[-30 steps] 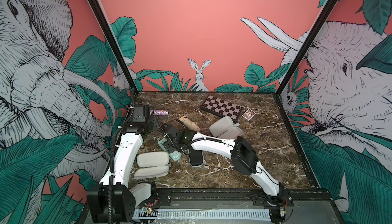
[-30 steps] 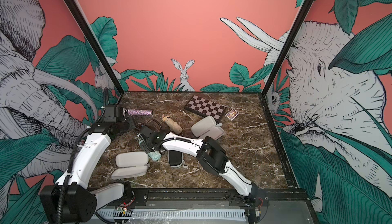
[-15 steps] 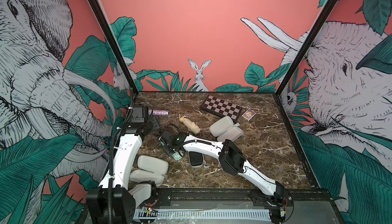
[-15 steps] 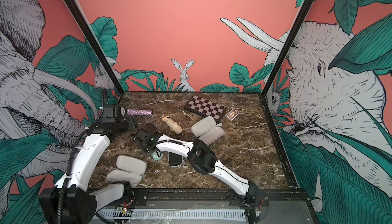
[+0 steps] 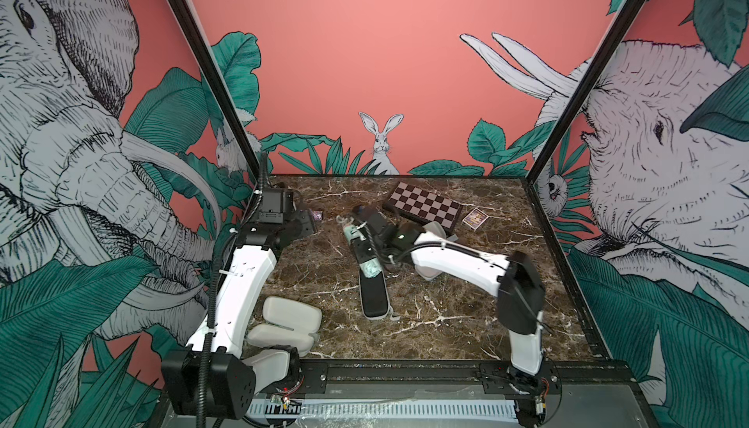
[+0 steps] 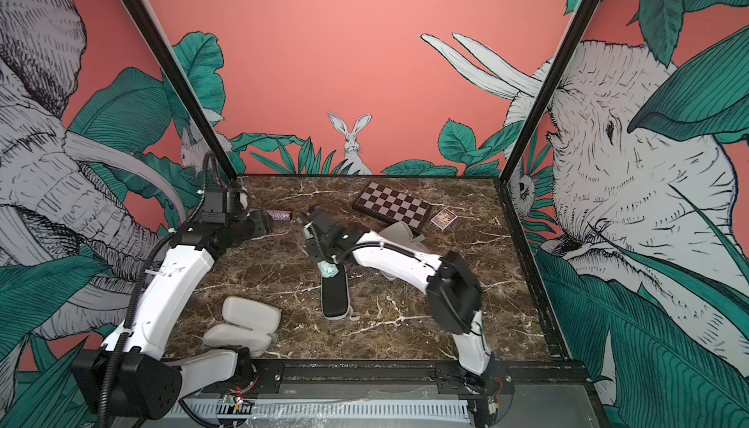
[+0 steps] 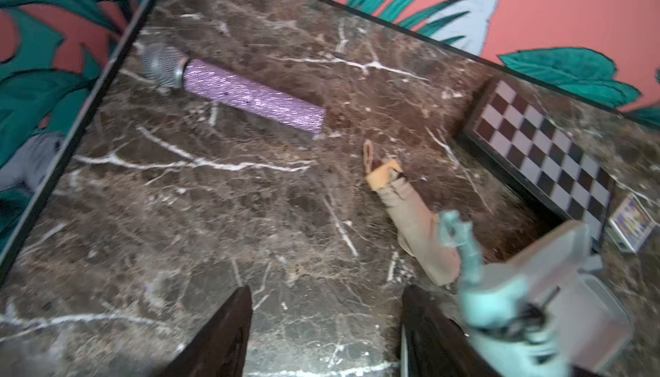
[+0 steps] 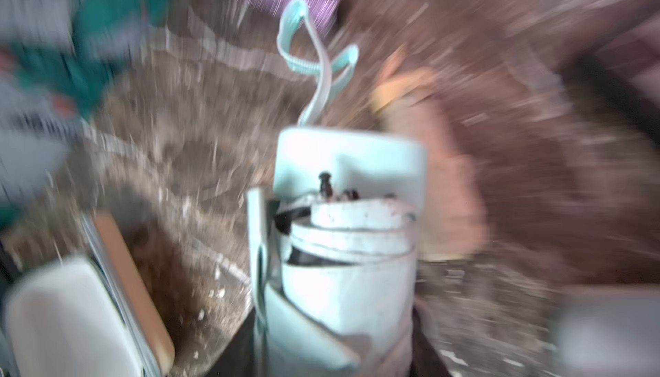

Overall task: Put umbrellas into zippered umbrella sleeves
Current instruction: Pick up the umbrella from the center of the board, then adjust the umbrella sleeve at the center of the board.

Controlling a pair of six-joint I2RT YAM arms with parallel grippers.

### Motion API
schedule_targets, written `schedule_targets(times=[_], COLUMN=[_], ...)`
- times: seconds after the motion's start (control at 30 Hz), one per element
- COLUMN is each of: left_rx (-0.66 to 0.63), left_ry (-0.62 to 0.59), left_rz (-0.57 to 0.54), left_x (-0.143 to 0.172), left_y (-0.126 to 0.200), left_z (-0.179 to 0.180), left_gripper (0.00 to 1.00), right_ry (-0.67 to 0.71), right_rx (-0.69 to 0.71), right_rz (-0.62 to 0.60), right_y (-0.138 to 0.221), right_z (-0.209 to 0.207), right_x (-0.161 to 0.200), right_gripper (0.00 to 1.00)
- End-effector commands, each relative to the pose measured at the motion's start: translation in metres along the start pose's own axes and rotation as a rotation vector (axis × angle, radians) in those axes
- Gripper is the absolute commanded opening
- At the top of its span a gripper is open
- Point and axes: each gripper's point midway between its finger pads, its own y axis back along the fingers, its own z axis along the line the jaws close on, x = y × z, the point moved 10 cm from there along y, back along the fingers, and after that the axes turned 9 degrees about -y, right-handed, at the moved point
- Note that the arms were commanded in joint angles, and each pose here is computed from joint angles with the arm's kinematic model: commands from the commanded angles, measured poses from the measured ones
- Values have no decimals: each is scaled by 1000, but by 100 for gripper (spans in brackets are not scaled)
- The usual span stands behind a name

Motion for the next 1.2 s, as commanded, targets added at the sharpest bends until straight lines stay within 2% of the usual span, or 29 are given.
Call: schedule_targets(times=[0.0, 0.17, 0.37, 0.53, 0.77, 0.87, 0.93, 1.03, 1.1, 1.17], left_rx=[100, 280, 409, 463, 565, 580, 571, 546, 510, 494], left_ry=[-145, -327, -428, -454, -368, -357, -362, -324, -269, -191], left_rz=[-12, 18, 118, 182, 250, 299, 325, 343, 313, 289], left_x=[-7, -14, -8, 6, 29, 46, 58, 71, 78, 88], left_y=[-20, -68, -129, -167, -206, -217, -219, -210, -195, -178], left_z=[-43, -128, -196, -224, -246, -252, -252, -242, -229, -221], left_gripper=[70, 72, 71, 70, 71, 67, 63, 44, 31, 23], right_ry=[-234, -399, -514, -540, -543, -562, -573, -569, -558, -553], right_rx=[110, 233, 283, 330, 385, 392, 390, 389, 385, 377], right_rz=[-162, -173, -141, -115, -91, -64, -59, -43, -13, 18], right_y=[32, 67, 86, 89, 82, 81, 82, 87, 87, 87], right_z=[-56, -131, -173, -196, -215, -222, -226, -228, -228, -228], right_x=[-9, 12, 37, 51, 62, 67, 70, 72, 75, 79], right_gripper=[29, 28, 27, 27, 27, 27, 27, 27, 27, 27])
